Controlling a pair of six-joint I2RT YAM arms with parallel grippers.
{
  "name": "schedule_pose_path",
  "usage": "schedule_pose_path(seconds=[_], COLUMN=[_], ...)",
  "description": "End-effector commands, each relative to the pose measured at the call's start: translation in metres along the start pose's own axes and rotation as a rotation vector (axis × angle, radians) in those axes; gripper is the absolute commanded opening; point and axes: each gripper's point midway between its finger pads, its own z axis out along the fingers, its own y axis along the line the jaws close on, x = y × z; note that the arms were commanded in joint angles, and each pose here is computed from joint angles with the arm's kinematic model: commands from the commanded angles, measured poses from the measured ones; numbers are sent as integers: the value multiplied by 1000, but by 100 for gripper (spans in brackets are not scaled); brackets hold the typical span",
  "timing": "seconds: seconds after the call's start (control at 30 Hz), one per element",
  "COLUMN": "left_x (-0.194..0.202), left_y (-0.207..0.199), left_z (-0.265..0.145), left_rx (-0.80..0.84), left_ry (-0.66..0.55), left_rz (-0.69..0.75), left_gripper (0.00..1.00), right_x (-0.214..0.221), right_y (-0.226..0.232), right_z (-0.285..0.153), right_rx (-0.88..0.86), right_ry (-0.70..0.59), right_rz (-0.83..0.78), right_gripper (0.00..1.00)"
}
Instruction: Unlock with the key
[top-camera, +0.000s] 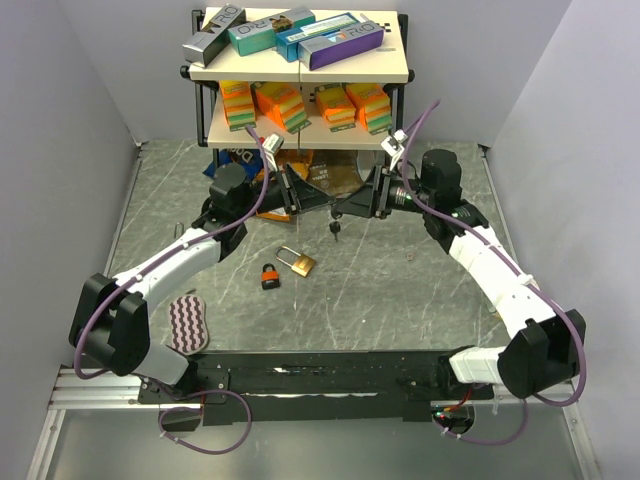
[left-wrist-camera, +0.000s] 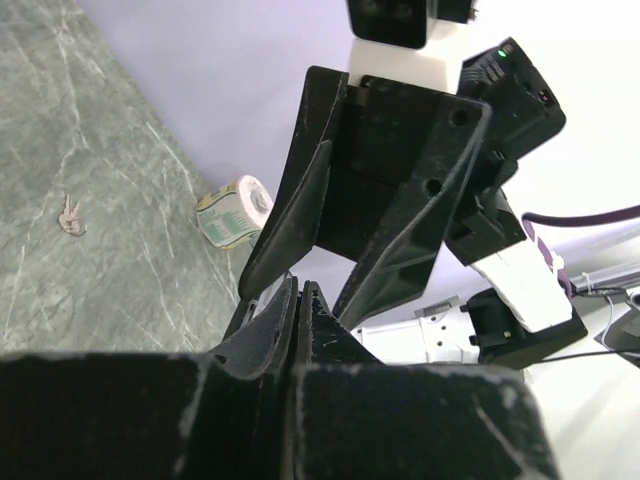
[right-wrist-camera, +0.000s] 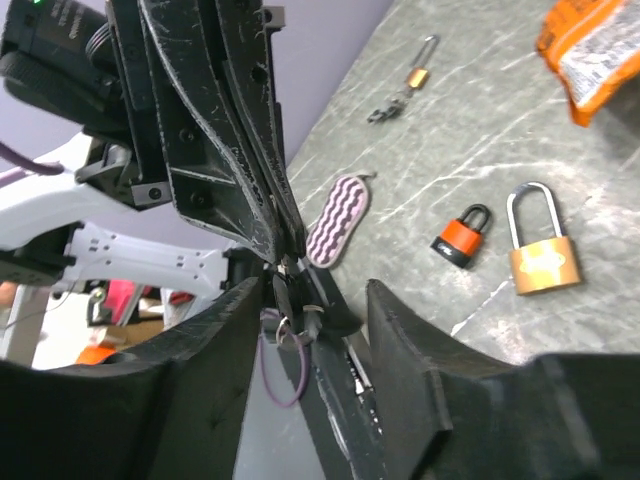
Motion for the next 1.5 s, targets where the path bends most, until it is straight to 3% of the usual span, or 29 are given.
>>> schedule_pose_path(seconds=[0.0, 0.23, 0.5, 0.6, 0.7, 0.8, 0.93, 0.97, 1.03, 1.07, 1.1, 1.23, 1.33, 1.47], left_x=[-5, -8, -12, -12, -12, -14, -21, -24, -34, -36, -43, -32, -3, 36], left_y=[-24, -18, -18, -17, -15, -13, 0, 4, 23, 33, 46, 119, 152, 184], left_z=[-4, 0, -2, -3, -3, -5, -11, -15, -31, -38, -51, -124, -168, -201], left_rx=[86, 67, 76, 78, 72, 59, -5, -27, -129, -184, -252, -817, -1082, -1265], left_ry=[-8, -14, -39, -41, -46, -58, -90, -102, -145, -163, -190, -253, -179, -105], left_rz=[60, 40, 30, 25, 23, 20, -6, -12, -40, -53, -18, -13, -38, -99], left_gripper=[1, 1, 1, 1, 1, 1, 2, 22, 51, 73, 78, 90, 90, 89], right_x=[-4, 0, 6, 8, 7, 7, 6, 5, 4, 4, 2, -4, -9, -8], right_y=[23, 29, 26, 27, 27, 27, 27, 28, 25, 21, 19, 3, -9, -18], right_z=[-1, 3, 7, 9, 8, 8, 7, 6, 5, 3, 3, -3, -8, -13], right_rx=[-112, -159, -172, -176, -175, -174, -161, -158, -134, -102, -78, 48, 144, 217], right_ry=[8, 30, 77, 86, 82, 82, 68, 62, 51, 41, 33, -4, -28, -38], right_rz=[-44, -38, -6, -3, -10, -7, -14, -24, -27, -31, -34, -46, -64, -48], right_gripper=[51, 40, 38, 33, 23, 0, 0, 0, 0, 0, 0, 0, 0, 0])
